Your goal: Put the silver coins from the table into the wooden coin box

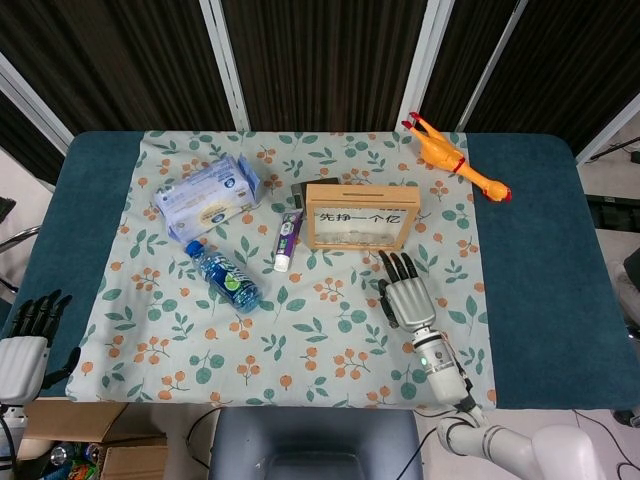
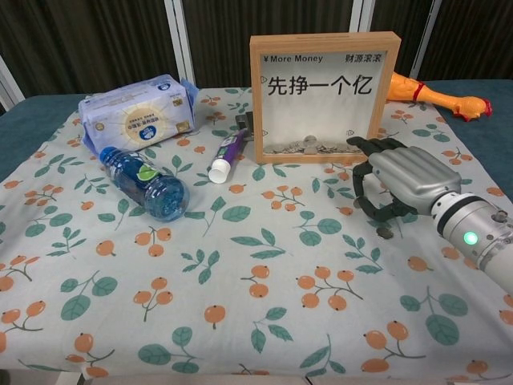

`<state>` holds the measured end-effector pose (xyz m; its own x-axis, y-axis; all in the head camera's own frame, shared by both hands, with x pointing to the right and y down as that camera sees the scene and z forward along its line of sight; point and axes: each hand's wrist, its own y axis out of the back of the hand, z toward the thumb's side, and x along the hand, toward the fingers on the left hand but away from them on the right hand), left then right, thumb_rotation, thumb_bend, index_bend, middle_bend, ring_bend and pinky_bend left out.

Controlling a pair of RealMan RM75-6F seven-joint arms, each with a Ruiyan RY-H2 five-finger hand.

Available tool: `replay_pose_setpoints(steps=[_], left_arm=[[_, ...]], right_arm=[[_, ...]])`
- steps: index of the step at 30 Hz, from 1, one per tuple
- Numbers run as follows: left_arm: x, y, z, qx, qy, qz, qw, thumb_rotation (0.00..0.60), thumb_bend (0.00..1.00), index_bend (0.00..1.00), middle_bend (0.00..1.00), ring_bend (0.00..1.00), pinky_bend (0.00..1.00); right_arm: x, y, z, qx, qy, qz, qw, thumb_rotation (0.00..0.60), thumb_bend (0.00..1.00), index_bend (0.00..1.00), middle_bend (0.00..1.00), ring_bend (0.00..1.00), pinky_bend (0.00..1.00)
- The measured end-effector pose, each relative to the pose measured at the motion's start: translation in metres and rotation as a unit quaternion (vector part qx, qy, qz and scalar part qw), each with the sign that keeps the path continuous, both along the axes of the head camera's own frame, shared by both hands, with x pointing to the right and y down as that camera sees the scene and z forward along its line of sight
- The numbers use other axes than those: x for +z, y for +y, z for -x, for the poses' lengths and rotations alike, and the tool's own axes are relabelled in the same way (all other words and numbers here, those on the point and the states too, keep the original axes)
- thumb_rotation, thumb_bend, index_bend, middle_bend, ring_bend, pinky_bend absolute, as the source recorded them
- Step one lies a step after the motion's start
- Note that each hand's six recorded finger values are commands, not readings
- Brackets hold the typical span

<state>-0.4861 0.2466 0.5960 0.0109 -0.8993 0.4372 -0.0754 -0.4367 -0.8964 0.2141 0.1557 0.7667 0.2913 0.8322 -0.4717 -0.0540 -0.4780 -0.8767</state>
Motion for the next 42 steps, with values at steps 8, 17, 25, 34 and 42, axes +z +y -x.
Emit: replay_pose_setpoints(steps=[8,17,25,34,42], left_arm=[[-0.001,-0.002,0.000,-0.002,0.001,-0.003,1.0000,0.600,0.37,0.00,0.00,0.00,0.00],[-0.008,-0.004,0.001,-0.004,0.000,-0.013,0.9999,0.600,0.37,0.00,0.00,0.00,0.00],[-0.012,-0.002,0.002,-0.004,0.000,-0.014,0.9999,0.600,0.37,0.00,0.00,0.00,0.00],[-0.009,0.002,0.000,0.004,0.001,-0.004,1.0000,0.600,0.38,0.00,0.00,0.00,0.00],[-0.006,0.003,-0.001,0.009,0.003,0.000,1.0000,0.600,0.38,0.00,0.00,0.00,0.00]], right_arm=[[-0.034,-0.009,0.017,0.001,-0.069,-0.027,0.9972,0.600,0.66,0.72,0.11,0.00,0.00],[-0.122,-0.045,0.051,-0.009,-0.165,-0.112,0.9799,0.600,0.66,0.73,0.11,0.00,0.00],[-0.184,-0.104,0.068,-0.006,-0.132,-0.209,0.9690,0.600,0.66,0.73,0.11,0.00,0.00],[-0.177,-0.157,0.074,0.049,-0.071,-0.196,0.9768,0.600,0.67,0.74,0.11,0.00,0.00],[-0.149,-0.176,0.078,0.094,-0.021,-0.166,0.9814,0.600,0.67,0.74,0.11,0.00,0.00]])
